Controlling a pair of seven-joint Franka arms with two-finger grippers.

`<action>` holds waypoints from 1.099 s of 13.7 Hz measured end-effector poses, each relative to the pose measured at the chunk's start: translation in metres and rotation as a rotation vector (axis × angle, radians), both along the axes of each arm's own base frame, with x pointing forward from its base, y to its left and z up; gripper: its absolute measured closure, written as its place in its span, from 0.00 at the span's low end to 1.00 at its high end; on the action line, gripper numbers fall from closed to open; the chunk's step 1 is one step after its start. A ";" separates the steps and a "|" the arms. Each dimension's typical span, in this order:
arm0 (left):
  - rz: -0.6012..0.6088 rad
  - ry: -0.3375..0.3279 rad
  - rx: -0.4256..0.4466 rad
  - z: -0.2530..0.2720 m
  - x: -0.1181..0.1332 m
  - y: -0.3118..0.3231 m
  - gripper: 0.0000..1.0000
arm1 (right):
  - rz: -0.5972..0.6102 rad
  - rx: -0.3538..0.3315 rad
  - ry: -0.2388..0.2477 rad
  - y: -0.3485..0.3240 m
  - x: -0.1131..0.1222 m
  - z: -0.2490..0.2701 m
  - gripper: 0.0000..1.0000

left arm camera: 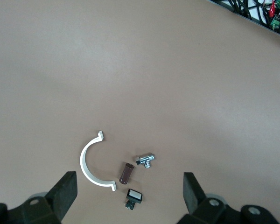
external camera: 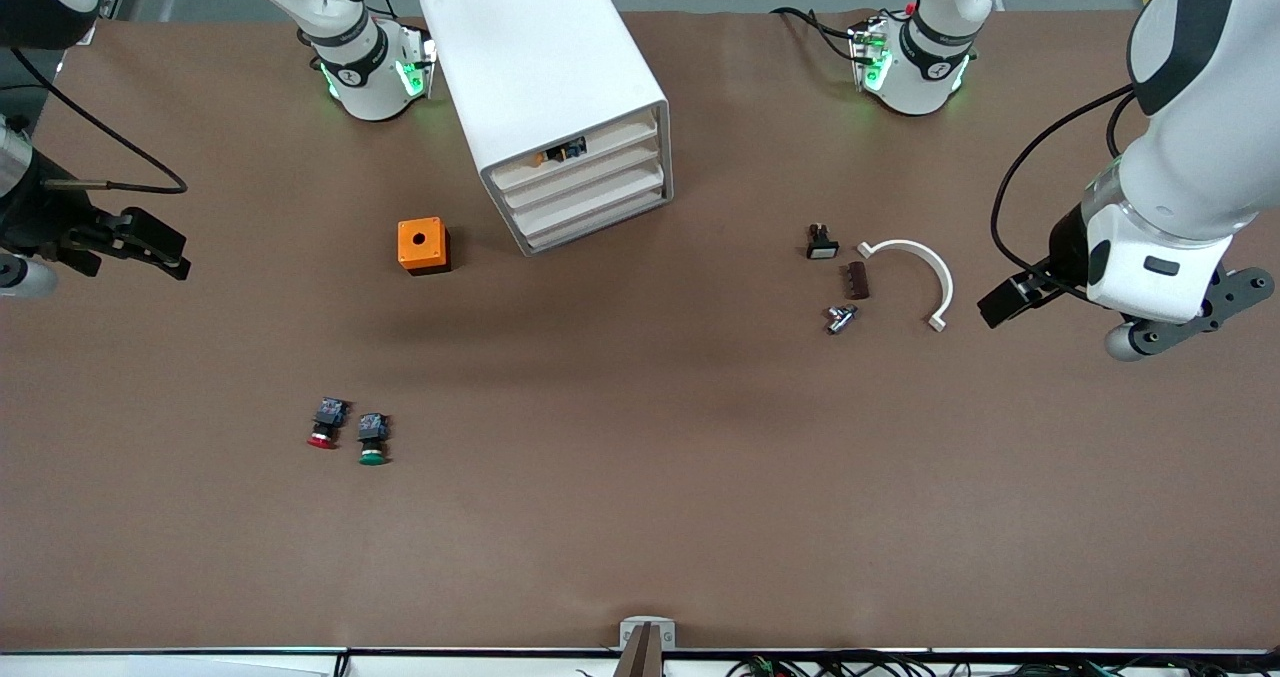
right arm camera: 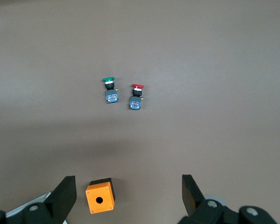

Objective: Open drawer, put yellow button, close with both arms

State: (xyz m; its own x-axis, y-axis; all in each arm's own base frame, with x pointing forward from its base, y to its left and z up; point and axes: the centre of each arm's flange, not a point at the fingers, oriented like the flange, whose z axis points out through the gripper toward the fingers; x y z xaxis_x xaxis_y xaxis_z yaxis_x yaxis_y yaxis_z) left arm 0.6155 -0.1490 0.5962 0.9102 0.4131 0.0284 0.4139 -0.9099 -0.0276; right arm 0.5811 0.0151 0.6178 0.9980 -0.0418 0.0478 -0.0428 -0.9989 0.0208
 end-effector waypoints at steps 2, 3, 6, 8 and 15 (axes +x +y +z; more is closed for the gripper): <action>0.000 -0.008 -0.001 0.006 -0.002 0.001 0.00 | 0.023 -0.002 0.004 -0.008 -0.002 -0.001 0.00; -0.010 -0.009 0.000 0.011 -0.005 0.005 0.00 | 0.021 -0.002 0.009 -0.014 -0.004 -0.002 0.00; -0.089 0.016 0.010 0.027 -0.018 0.018 0.00 | 0.004 -0.002 0.017 -0.026 -0.008 -0.006 0.00; -0.131 0.045 0.017 0.033 -0.027 0.021 0.00 | -0.001 -0.002 0.019 -0.028 -0.009 -0.008 0.00; -0.297 0.079 0.031 0.050 -0.061 0.063 0.00 | -0.012 -0.002 0.027 -0.034 -0.009 -0.012 0.00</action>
State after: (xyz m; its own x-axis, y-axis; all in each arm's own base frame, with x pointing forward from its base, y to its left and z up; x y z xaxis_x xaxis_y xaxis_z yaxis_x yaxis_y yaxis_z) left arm 0.5546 -0.0859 0.6458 0.9910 0.1286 -0.0385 0.1253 -0.9890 -0.0783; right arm 0.5716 -0.0184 0.6062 0.9983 -0.0540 0.0212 -0.0545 -0.9982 0.0242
